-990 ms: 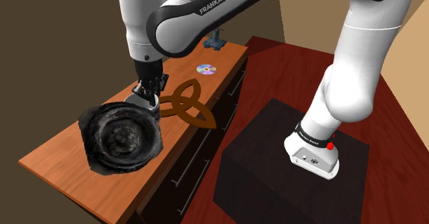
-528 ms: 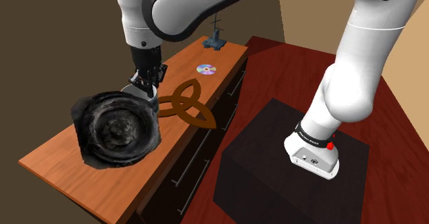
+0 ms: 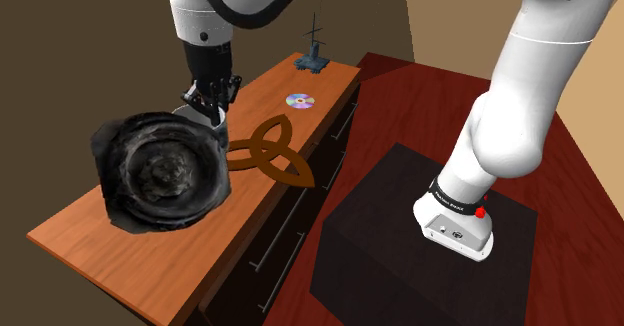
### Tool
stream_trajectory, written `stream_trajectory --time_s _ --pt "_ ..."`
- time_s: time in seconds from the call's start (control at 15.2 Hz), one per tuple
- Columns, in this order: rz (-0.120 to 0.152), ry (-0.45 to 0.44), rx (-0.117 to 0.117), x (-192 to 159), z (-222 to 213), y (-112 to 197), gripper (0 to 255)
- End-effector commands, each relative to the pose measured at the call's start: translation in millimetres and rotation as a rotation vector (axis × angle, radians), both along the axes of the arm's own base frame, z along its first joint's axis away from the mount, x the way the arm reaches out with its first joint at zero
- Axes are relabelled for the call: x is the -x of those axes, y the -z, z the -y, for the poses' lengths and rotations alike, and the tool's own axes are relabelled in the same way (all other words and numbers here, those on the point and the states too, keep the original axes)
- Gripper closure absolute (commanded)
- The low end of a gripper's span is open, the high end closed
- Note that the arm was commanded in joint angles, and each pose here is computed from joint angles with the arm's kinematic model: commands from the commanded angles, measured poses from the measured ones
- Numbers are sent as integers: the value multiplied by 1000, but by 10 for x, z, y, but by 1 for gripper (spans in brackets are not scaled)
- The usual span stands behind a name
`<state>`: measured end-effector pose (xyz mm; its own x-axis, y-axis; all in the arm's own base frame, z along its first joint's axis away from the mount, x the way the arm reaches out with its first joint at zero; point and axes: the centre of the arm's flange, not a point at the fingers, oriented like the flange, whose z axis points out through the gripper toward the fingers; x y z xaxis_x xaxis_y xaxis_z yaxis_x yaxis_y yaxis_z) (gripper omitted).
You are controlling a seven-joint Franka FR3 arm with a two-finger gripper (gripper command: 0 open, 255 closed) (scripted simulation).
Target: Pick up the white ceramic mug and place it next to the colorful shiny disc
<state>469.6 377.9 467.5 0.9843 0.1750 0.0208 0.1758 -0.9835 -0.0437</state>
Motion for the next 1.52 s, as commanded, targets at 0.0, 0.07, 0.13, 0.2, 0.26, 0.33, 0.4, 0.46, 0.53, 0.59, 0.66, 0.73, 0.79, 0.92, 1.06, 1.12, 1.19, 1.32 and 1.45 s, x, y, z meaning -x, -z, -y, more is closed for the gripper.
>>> stream_trajectory --time_s 0.0,0.07,0.13,0.2,0.26,0.33,0.4,0.46,0.53,0.59,0.66,0.73,0.79,0.92,1.06,1.12,1.19,1.32,1.45 --pt "1 0 -1 -11 2 -112 255" --pt "1 0 -1 -11 2 -165 255" --pt "1 0 -1 -11 2 -198 255" --pt "1 0 -1 -112 87 -199 255" --pt "1 0 -1 -213 171 -200 255" --pt "1 0 -1 -315 256 -200 255" --pt "1 0 -1 -416 340 -201 255" --pt "1 0 -1 -517 425 -202 255" --pt "1 0 -1 -618 510 -203 255" --pt "1 0 -1 -720 594 -203 255" --pt "1 0 -1 -821 679 -204 255" --pt "1 0 -1 -922 764 -205 255" --pt "1 0 -1 -1024 848 -206 255" --pt "1 0 -1 -1226 1017 -207 255" --pt "1 0 -1 -1429 1187 -209 255" --pt "1 0 -1 -1530 1271 -209 255" --pt "1 0 -1 -1631 1356 -210 255" --pt "1 0 -1 -1834 1525 -212 255" --pt "1 0 -1 -2037 1694 -213 255"
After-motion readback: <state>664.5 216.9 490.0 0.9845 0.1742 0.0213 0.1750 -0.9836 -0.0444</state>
